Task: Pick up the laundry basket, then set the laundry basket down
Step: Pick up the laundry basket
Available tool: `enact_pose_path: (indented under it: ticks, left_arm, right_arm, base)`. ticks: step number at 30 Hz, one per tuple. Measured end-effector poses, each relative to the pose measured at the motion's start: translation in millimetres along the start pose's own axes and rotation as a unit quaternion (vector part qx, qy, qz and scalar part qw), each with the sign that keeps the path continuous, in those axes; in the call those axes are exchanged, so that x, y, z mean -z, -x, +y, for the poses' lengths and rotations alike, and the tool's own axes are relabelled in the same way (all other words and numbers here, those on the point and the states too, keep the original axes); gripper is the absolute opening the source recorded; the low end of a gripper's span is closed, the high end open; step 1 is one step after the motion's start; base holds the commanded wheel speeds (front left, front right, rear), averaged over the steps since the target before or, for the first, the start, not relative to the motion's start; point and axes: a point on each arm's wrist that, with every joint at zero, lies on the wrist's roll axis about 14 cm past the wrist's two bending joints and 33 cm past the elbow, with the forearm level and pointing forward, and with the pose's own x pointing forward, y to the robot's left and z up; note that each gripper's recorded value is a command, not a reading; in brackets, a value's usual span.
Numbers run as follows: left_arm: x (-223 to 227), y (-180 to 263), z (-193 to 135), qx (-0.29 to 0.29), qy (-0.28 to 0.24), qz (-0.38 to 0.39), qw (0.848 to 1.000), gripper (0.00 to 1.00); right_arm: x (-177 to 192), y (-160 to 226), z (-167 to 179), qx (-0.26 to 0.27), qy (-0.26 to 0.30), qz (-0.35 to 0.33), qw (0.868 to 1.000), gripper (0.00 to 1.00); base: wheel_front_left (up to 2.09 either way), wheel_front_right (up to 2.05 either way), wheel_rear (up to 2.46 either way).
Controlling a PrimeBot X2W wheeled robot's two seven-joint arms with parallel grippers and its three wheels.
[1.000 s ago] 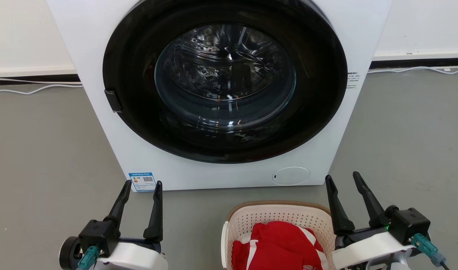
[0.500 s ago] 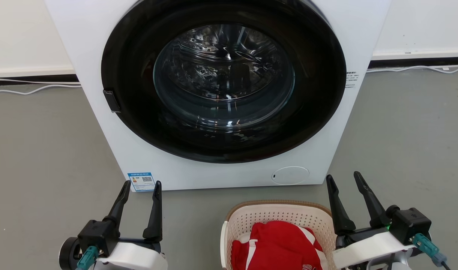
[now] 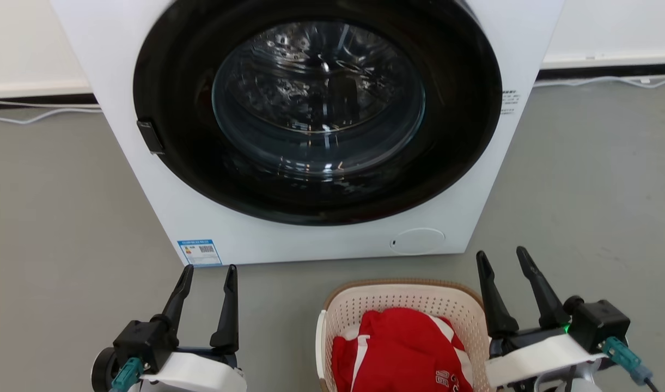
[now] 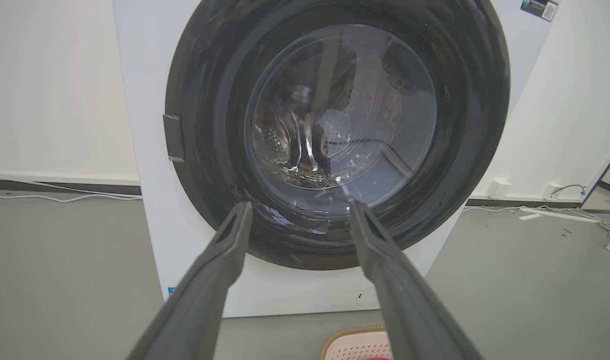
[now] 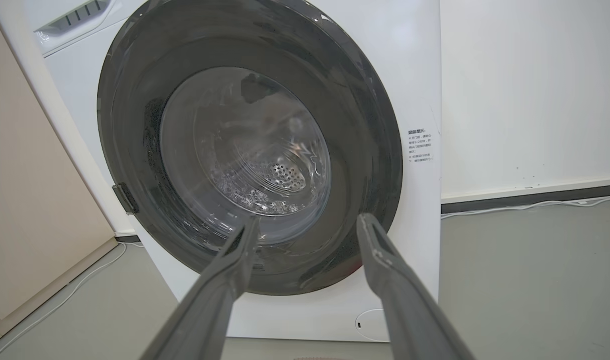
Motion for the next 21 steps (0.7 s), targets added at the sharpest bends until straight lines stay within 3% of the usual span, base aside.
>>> enact_pose_path:
  ticks: [11, 21]
  left_arm:
    - [35.1, -24.5, -4.0, 0.008, 0.019, 0.046, 0.999, 1.0]
    - [104.0, -55.0, -8.7, 0.01, 0.066, 0.135, 0.989, 1.0]
  right_arm:
    - [13.3, -17.3, -11.0, 0.013, -0.004, 0.016, 1.0, 1.0]
    - [28.8, -35.0, -36.1, 0.044, -0.006, 0.031, 0.999, 1.0]
  base:
    - [0.0, 0.0, 0.0]
    - [0.0, 0.0, 0.0]
